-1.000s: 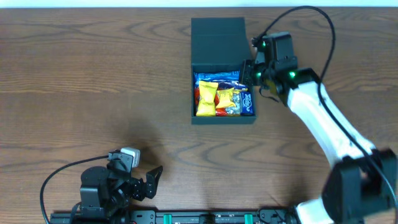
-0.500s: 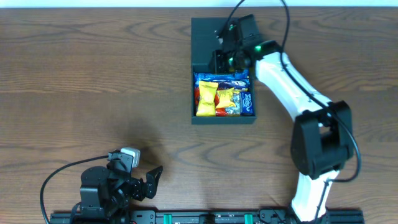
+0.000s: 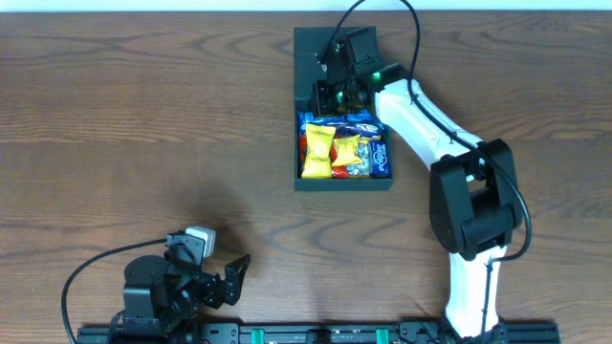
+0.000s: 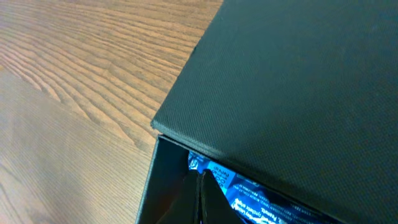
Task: Pack container
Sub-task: 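Move the right gripper to the lid's back edge and grip it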
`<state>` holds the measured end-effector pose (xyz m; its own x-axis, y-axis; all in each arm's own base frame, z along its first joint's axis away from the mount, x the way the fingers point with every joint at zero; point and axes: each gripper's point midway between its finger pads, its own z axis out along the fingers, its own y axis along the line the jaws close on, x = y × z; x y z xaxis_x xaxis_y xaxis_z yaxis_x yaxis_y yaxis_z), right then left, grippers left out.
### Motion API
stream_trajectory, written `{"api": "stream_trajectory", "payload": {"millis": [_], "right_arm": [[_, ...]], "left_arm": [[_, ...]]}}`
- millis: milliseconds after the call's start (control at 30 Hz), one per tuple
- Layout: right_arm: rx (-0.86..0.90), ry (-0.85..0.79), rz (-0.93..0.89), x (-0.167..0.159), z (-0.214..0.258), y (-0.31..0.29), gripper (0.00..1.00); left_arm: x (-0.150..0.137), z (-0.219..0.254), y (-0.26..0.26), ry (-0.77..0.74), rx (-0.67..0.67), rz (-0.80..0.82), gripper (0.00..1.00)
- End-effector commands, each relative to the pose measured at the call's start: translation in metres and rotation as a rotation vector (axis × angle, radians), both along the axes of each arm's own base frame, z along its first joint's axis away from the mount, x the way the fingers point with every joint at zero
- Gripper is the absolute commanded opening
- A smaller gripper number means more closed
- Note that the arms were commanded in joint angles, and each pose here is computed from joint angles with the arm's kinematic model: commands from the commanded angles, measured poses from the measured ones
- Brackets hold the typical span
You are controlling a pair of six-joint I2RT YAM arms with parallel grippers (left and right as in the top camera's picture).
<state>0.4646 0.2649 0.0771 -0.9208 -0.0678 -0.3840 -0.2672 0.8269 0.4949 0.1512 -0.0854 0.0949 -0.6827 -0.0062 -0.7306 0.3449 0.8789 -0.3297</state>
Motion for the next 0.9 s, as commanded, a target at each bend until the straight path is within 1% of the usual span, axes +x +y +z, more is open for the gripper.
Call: {"api": "stream_trajectory", "payload": {"millis": [0,333,600,867], "right_arm": [[0.003,-0.021,0.024,0.006,-0.004,0.009,0.01],[0.050,-0.046,0.044,0.009,-0.001,0.021,0.01],[0.045,-0.030,0.068,0.003,-0.013,0.033,0.01],[0.068,-0.048,0.070,0.007,-0.014,0.043,0.01]], "left_arm": [[0.001,-0.001,0.002,0.001,0.003,0.014,0.95],[0.001,-0.001,0.002,0.001,0.003,0.014,0.95],[0.001,-0.001,0.002,0.001,0.003,0.014,0.95],[0.001,-0.001,0.002,0.001,0.003,0.014,0.95]]}}
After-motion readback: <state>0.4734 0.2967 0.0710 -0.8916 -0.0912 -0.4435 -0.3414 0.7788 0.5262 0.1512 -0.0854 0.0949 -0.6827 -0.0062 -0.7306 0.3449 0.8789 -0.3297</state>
